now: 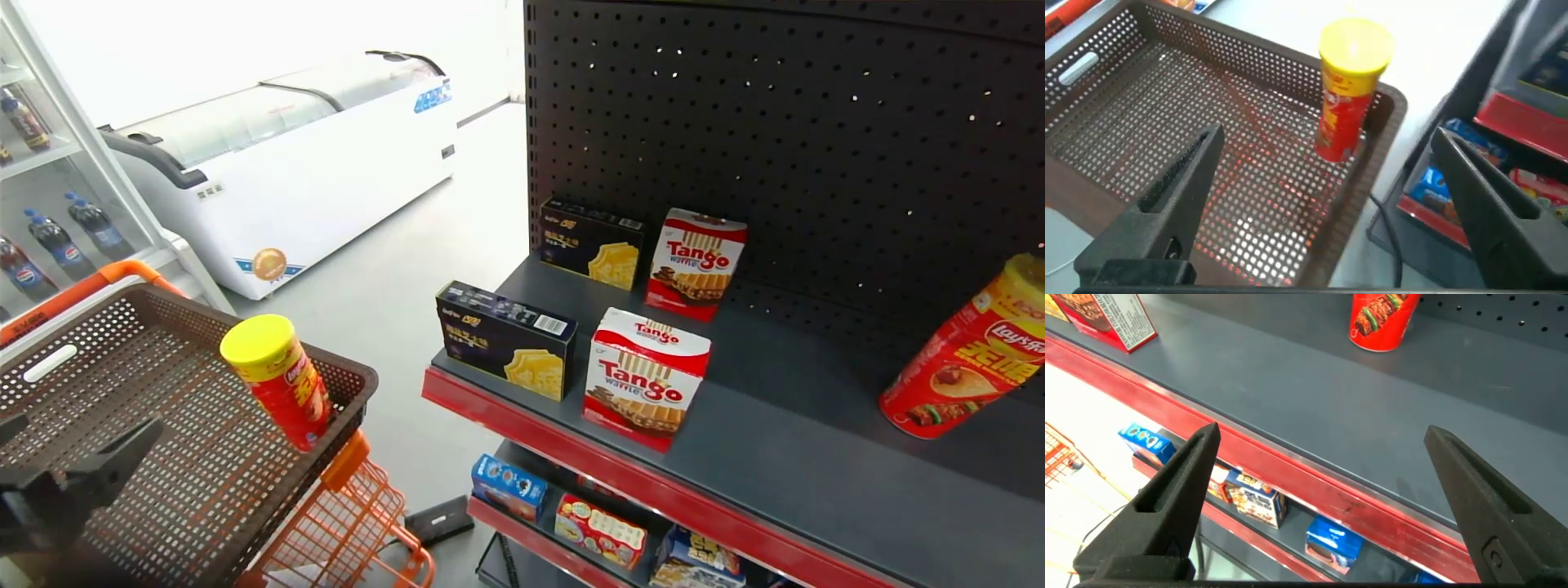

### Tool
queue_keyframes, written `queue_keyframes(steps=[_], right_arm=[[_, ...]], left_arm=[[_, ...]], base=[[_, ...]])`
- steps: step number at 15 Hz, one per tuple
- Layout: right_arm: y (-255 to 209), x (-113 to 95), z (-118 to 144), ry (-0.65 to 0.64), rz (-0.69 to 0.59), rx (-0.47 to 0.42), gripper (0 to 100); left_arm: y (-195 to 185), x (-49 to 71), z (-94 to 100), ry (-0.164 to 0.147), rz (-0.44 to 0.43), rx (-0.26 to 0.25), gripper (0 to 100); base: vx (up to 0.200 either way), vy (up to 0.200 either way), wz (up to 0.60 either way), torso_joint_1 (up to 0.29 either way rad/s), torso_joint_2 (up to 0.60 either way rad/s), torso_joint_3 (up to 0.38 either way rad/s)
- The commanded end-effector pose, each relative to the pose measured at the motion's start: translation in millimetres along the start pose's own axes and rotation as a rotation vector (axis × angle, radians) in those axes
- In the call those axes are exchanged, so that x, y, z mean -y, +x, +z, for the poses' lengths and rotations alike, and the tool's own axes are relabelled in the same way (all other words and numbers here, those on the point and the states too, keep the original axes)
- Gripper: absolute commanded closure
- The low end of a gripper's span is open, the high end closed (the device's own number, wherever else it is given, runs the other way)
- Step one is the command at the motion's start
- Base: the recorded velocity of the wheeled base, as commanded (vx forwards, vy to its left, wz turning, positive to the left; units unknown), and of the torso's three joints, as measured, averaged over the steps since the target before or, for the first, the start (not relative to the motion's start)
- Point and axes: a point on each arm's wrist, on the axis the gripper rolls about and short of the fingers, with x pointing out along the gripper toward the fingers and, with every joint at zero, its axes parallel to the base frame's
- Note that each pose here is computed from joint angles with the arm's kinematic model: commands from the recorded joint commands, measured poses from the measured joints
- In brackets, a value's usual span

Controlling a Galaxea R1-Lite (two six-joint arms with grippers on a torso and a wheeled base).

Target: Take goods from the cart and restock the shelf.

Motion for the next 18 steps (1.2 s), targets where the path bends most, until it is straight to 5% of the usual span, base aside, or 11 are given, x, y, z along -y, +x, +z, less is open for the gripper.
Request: queue_keyframes(steps=[1,2,5,9,12,18], right_arm=[[0.1,0.0,0.0,-0.001,0.001,-0.001,0],[0.1,0.0,0.0,-0.001,0.001,-0.001,0],[0.1,0.0,0.0,-0.001,0.001,-0.001,0],[0.1,0.0,0.0,-0.001,0.001,-0.001,0],[0.1,0.0,0.0,-0.001,0.001,-0.001,0],[0.1,0.0,0.0,-0.001,0.001,-0.001,0]], left_arm=[[76.4,-15.2,-12.4,0.015,0.09,-0.146,0],[86.0,-14.2,-19.8,0.045,0.079,-0.179,0],[106.2,-8.6,-35.6,0.05,0.052,-0.204,0],[131.5,21.1,-46.3,0.062,-0.07,-0.123,0],[147.9,21.4,-62.6,0.066,-0.068,-0.152,0],[185.2,23.8,-94.5,0.059,-0.063,-0.103,0]], base=[[0.0,0.0,0.0,0.0,0.0,0.0],[0.0,0.0,0.0,0.0,0.0,0.0],[0.0,0.0,0.0,0.0,0.0,0.0],[0.0,0.0,0.0,0.0,0.0,0.0],[0.0,0.0,0.0,0.0,0.0,0.0],[0.0,0.0,0.0,0.0,0.0,0.0]])
